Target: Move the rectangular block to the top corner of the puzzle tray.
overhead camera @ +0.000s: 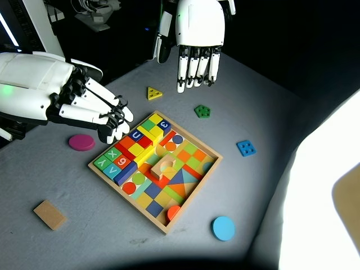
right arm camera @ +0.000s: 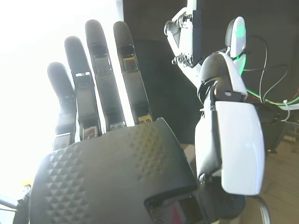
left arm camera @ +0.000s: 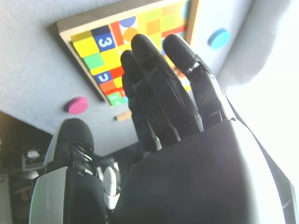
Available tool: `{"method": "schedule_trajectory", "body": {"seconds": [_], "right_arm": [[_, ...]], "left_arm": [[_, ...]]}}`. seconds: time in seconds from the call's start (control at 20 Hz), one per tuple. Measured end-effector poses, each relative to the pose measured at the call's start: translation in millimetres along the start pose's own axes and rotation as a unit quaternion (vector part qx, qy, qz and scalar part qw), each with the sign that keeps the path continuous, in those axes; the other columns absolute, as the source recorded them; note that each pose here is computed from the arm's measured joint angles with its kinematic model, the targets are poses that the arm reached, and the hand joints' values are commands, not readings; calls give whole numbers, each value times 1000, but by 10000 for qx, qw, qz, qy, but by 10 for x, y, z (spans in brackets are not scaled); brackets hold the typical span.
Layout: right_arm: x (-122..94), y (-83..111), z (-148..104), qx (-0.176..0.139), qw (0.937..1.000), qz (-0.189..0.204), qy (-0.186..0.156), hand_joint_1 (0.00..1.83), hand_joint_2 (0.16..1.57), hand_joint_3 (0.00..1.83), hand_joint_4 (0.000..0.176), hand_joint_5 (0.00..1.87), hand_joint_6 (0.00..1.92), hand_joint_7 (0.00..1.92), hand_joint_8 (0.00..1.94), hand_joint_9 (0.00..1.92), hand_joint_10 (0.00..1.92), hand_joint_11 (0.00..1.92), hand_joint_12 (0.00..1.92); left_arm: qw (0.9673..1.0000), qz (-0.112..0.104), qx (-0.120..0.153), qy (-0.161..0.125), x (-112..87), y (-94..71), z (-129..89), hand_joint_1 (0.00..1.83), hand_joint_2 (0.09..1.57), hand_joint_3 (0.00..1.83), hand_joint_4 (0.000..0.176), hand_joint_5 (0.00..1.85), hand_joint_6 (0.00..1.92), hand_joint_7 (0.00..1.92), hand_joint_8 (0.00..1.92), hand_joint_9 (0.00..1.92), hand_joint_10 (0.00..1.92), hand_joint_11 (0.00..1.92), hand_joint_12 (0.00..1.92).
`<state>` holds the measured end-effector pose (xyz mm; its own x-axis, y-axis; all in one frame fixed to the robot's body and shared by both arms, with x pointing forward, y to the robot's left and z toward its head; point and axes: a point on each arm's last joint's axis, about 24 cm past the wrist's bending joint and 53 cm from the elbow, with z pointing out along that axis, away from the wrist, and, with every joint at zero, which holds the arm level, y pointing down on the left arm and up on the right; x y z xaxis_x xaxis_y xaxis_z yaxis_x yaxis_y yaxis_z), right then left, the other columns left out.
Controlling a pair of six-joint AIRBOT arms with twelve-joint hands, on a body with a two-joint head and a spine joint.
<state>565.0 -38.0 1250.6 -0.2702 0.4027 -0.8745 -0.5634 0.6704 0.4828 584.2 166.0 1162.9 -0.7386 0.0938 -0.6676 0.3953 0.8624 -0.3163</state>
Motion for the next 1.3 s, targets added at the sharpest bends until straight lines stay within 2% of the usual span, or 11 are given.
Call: {"method": "schedule_trajectory", "body": {"seconds": [0.05, 0.1, 0.25, 0.4, 0.45, 0.5, 0.65, 0.75, 0.9, 1.05, 1.3], "right_arm": [[18, -7, -2, 10, 10000, -34, 18, 24, 1180, 40, 0, 213, 266, 308, 20, 97, 603, 0, 1115], [26, -19, 0, 26, 10000, -18, 33, 33, 1187, 23, 0, 230, 247, 327, 15, 115, 602, 0, 1184], [13, -87, 10, 88, 9999, -89, -10, 37, 1188, 13, 0, 237, 231, 321, 6, 97, 595, 0, 1236], [56, -139, 8, 149, 9998, -150, 48, 41, 1194, 5, 0, 242, 198, 305, 0, 92, 569, 0, 1081], [85, -141, 16, 141, 9993, -333, 69, 36, 1198, 4, 0, 240, 187, 295, 1, 83, 557, 0, 1023], [125, -158, 20, 152, 9987, -483, 93, 38, 1197, 2, 0, 258, 185, 306, 4, 85, 551, 0, 1055], [294, -317, 122, 304, 9965, -741, 251, 48, 1194, 0, 0, 303, 192, 316, 5, 91, 542, 0, 1117], [289, -464, 226, 501, 9954, -799, 193, 41, 1192, 0, 0, 361, 208, 322, 5, 91, 533, 0, 1142], [244, -633, 415, 683, 9944, -806, -45, 38, 1199, 1, 0, 500, 255, 319, 0, 87, 467, 0, 936], [361, -607, 559, 609, 9953, -753, 4, 48, 1192, 0, 0, 714, 331, 336, 4, 100, 431, 0, 1067], [522, -488, 782, 385, 9980, -472, 194, 58, 1191, 0, 0, 790, 358, 316, 2, 94, 410, 0, 1096]], "left_arm": [[10000, -10, -10, 12, 5, 9, -1, 199, 1280, 13, 24, 396, 2, 408, 1, 410, 7, 130, 750], [10000, -21, -6, 9, 3, 6, 0, 162, 1294, 12, 22, 386, 0, 395, 1, 399, 2, 119, 755], [10000, -21, -6, 0, 0, 7, 1, 193, 1290, 4, 22, 396, 3, 401, 3, 407, 4, 124, 765], [10000, -36, -10, 6, 4, 10, 1, 189, 1294, 0, 25, 401, 0, 401, 4, 409, 5, 106, 800], [10000, -52, -9, 4, 3, 9, 2, 175, 1298, 1, 24, 394, 1, 399, 2, 408, 3, 107, 799], [10000, -78, -13, 11, 9, 11, 5, 170, 1299, 2, 22, 394, 1, 401, 3, 410, 4, 112, 800], [9999, -123, -34, 47, 35, 26, 13, 193, 1293, 0, 23, 420, 9, 409, 7, 414, 6, 118, 794], [9999, -133, -38, 64, 43, 28, 14, 191, 1294, 0, 24, 418, 4, 411, 4, 414, 4, 117, 793], [9999, -139, -45, 59, 44, 35, 12, 176, 1294, 0, 26, 427, 7, 416, 4, 418, 4, 120, 797], [9999, -140, -46, 61, 45, 36, 13, 182, 1297, 0, 25, 416, 1, 404, 0, 410, 0, 107, 793], [9998, -141, -73, 115, 82, 54, 23, 171, 1296, 0, 23, 425, 3, 419, 4, 421, 3, 127, 796]]}}
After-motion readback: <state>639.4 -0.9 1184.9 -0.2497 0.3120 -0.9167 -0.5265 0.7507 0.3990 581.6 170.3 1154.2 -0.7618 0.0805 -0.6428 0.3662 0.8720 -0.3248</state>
